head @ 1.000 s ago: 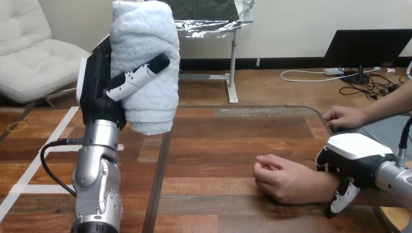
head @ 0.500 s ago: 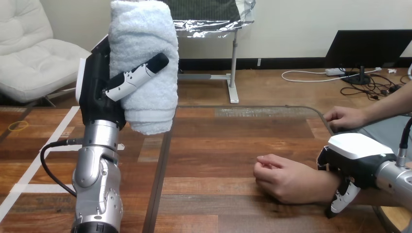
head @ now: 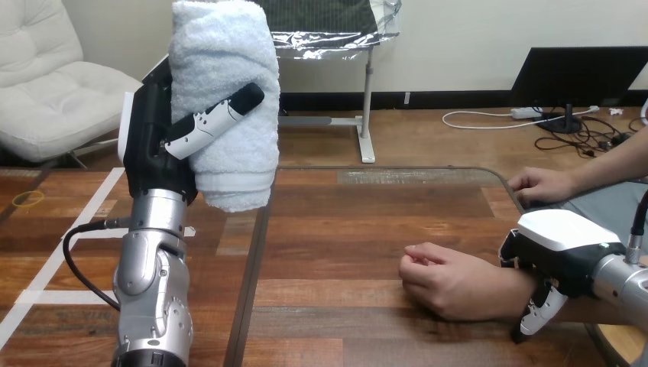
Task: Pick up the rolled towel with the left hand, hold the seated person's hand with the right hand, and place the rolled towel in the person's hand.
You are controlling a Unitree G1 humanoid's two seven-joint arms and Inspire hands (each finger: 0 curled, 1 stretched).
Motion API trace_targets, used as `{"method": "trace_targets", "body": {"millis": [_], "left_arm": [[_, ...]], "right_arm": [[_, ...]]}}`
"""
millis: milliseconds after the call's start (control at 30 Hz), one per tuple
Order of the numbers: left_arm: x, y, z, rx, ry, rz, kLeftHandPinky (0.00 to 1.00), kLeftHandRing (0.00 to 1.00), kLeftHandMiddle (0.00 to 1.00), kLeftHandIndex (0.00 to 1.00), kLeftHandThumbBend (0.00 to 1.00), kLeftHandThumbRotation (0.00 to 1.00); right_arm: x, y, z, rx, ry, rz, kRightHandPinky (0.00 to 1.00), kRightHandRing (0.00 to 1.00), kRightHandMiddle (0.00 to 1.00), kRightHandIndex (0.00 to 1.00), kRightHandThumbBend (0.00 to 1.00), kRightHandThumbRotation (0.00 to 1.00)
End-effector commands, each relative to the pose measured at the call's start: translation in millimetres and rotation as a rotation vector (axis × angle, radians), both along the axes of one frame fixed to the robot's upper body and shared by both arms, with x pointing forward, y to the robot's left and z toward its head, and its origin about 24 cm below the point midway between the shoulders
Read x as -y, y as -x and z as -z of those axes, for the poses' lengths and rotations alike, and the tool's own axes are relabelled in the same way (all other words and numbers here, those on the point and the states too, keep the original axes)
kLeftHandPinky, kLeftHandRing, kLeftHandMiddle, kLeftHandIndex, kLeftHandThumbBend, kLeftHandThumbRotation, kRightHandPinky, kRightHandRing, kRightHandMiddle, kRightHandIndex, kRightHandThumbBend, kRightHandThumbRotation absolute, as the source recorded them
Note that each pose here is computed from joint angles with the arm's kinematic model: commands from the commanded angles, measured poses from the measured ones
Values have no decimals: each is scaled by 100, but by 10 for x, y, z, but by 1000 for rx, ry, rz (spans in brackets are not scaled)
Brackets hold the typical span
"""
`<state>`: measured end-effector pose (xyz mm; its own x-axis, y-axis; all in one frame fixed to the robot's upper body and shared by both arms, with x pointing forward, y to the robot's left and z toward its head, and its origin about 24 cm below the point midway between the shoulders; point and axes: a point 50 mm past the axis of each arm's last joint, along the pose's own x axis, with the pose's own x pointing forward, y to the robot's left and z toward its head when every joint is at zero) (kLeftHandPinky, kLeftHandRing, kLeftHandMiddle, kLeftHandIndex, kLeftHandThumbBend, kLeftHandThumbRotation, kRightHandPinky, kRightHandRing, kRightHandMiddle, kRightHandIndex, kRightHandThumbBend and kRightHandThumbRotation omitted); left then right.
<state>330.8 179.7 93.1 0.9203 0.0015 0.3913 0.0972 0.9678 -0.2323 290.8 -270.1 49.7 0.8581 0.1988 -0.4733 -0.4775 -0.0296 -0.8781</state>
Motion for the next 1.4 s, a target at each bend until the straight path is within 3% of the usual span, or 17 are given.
{"method": "trace_targets", "body": {"millis": [0, 667, 1367], "left_arm": [[37, -51, -332, 138, 10, 4, 23, 29, 37, 40, 51, 0], [47, -64, -315, 129, 8, -4, 23, 29, 37, 40, 52, 0], [90, -126, -242, 95, -22, -16, 22, 28, 35, 39, 50, 0]], "right_arm": [[-50, -13, 57, -5, -46, 10, 13, 19, 26, 30, 85, 4], [-18, -57, -86, 48, -106, 36, 16, 21, 28, 31, 83, 5], [3, -169, -457, 149, -175, 55, 23, 26, 33, 36, 85, 8]]}}
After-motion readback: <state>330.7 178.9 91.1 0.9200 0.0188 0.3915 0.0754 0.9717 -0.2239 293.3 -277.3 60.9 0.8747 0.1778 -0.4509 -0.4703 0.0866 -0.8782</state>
